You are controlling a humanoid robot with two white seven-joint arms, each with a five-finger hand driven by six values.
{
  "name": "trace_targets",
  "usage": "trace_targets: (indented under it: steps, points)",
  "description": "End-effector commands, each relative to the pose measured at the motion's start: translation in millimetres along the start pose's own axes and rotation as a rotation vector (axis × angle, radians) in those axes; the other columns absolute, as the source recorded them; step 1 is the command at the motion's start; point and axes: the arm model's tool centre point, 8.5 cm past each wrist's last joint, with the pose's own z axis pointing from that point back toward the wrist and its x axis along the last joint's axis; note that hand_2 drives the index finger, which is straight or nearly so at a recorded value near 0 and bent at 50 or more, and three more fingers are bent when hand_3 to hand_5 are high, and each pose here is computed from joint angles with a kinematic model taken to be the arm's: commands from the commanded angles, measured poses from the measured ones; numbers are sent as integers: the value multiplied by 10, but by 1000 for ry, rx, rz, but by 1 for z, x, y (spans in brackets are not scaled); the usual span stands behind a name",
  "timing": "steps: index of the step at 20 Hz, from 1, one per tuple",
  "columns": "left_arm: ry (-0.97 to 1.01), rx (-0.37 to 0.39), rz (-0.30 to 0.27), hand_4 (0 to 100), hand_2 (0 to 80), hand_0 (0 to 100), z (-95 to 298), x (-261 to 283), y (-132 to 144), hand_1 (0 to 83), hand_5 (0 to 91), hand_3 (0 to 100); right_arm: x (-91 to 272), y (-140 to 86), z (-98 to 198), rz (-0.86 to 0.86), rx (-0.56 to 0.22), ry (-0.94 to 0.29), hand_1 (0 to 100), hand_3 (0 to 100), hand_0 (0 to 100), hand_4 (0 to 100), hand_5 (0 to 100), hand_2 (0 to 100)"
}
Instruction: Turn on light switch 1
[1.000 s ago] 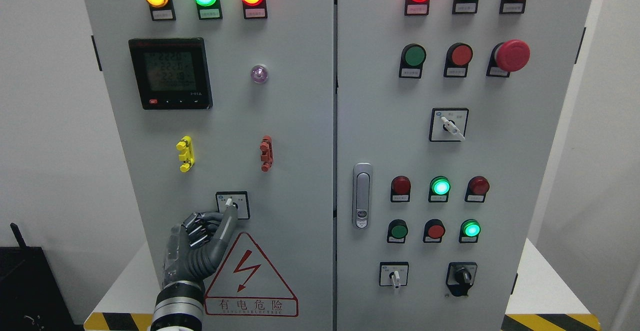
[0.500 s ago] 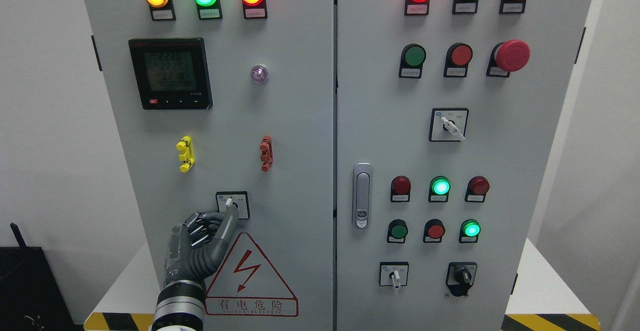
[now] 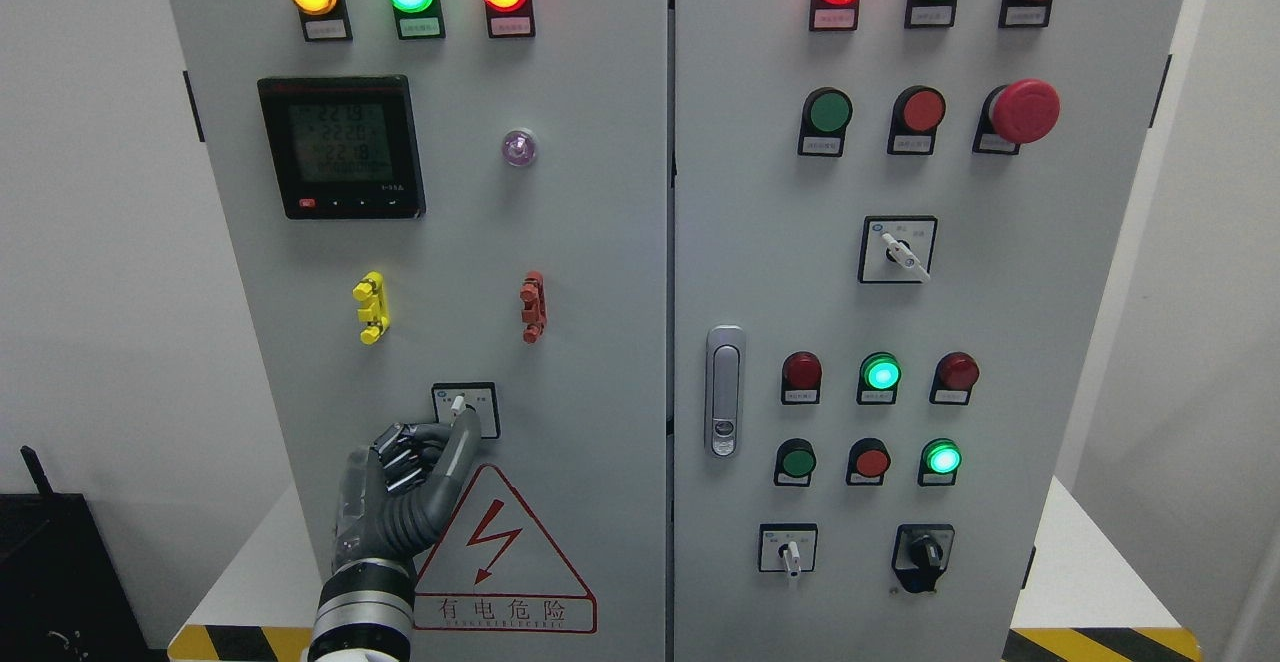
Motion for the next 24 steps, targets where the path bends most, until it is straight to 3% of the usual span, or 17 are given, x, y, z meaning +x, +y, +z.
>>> trace_targets:
  steps: [1, 10, 18, 24]
  points:
    - [1, -9, -3, 916, 566, 228, 0, 0, -3, 587, 842, 823, 0, 0, 0, 0, 0, 0, 0, 0, 305, 0, 0, 0]
    - [6, -9, -4, 919, 573, 238, -1, -2, -4, 576, 844, 827, 0, 0, 0, 0, 0, 0, 0, 0, 305, 0, 0, 0]
    - [3, -7, -9, 919, 580, 334, -1, -1, -4, 564, 844, 830, 0, 0, 0, 0, 0, 0, 0, 0, 305, 0, 0, 0]
    - [-2, -9, -9, 920, 585, 349, -2, 1, -5, 562, 844, 835, 0, 0, 0, 0, 0, 0, 0, 0, 305, 0, 0, 0]
